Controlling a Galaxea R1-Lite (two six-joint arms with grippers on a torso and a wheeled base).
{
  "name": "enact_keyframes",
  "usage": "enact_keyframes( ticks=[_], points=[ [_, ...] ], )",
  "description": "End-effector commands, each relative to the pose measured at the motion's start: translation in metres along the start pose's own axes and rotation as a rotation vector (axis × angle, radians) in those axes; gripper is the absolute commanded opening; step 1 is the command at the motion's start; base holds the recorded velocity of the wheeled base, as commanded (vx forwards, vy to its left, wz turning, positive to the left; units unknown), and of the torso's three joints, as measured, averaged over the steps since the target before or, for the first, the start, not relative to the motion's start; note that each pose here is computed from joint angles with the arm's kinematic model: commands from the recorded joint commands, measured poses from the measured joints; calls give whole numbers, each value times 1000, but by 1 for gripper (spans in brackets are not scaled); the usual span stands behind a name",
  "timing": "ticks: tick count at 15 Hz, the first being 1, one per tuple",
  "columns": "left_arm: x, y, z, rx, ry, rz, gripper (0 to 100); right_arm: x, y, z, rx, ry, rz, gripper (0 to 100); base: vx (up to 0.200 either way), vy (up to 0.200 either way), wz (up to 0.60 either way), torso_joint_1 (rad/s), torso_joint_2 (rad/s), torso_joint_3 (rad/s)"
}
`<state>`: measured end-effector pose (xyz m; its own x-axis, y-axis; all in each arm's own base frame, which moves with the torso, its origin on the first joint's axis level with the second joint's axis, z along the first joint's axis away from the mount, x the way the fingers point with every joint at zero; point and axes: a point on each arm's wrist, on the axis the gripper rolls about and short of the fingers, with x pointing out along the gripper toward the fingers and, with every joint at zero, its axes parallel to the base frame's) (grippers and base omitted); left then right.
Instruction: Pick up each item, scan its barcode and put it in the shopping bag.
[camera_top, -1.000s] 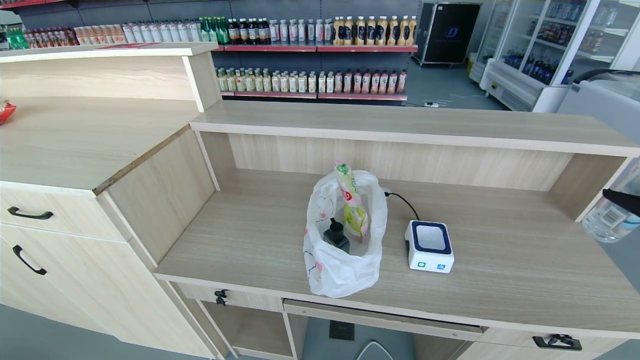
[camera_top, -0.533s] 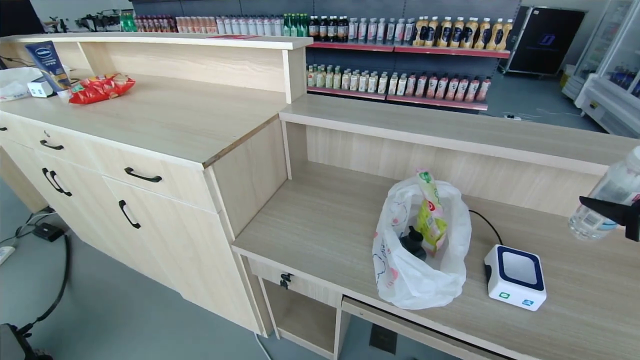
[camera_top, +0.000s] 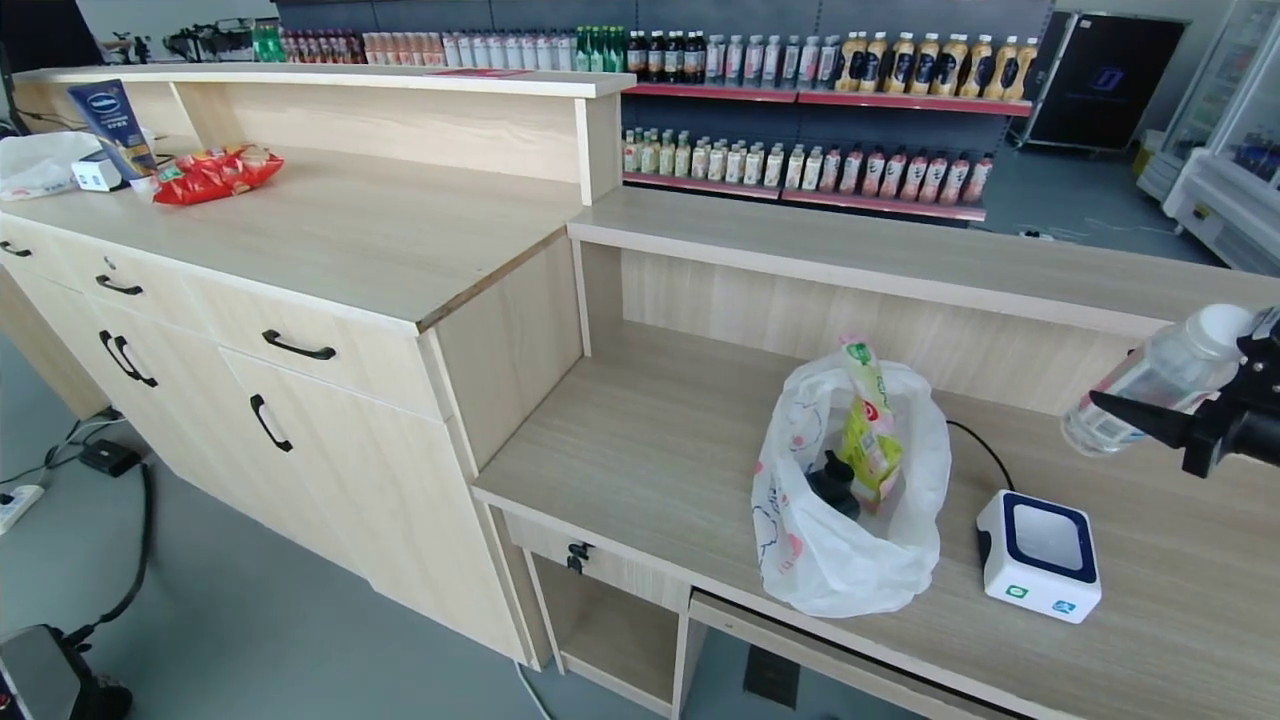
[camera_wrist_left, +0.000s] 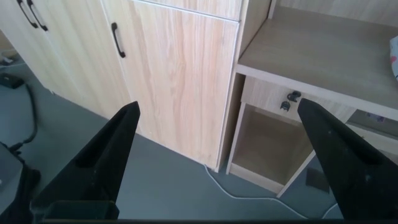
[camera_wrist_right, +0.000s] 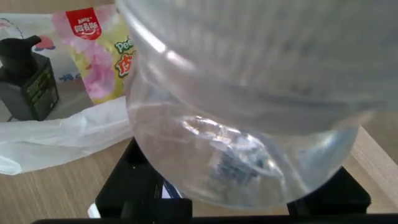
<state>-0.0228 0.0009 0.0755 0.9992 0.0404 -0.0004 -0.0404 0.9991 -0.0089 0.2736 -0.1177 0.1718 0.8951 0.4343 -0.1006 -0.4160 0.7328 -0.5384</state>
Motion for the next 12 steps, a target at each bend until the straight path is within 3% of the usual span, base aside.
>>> enact_keyframes(
  ticks=[1,8,12],
  points=[
    [0,0,0,0,0,1,100,15,6,-15,23,-14,56,0,0,0,0,0,0,0],
    [0,0,0,0,0,1,100,25,13,-40,-113,-1,83,0,0,0,0,0,0,0],
    [0,0,0,0,0,3,100,29,15,-56,-276,6,107,0,0,0,0,0,0,0]
  ],
)
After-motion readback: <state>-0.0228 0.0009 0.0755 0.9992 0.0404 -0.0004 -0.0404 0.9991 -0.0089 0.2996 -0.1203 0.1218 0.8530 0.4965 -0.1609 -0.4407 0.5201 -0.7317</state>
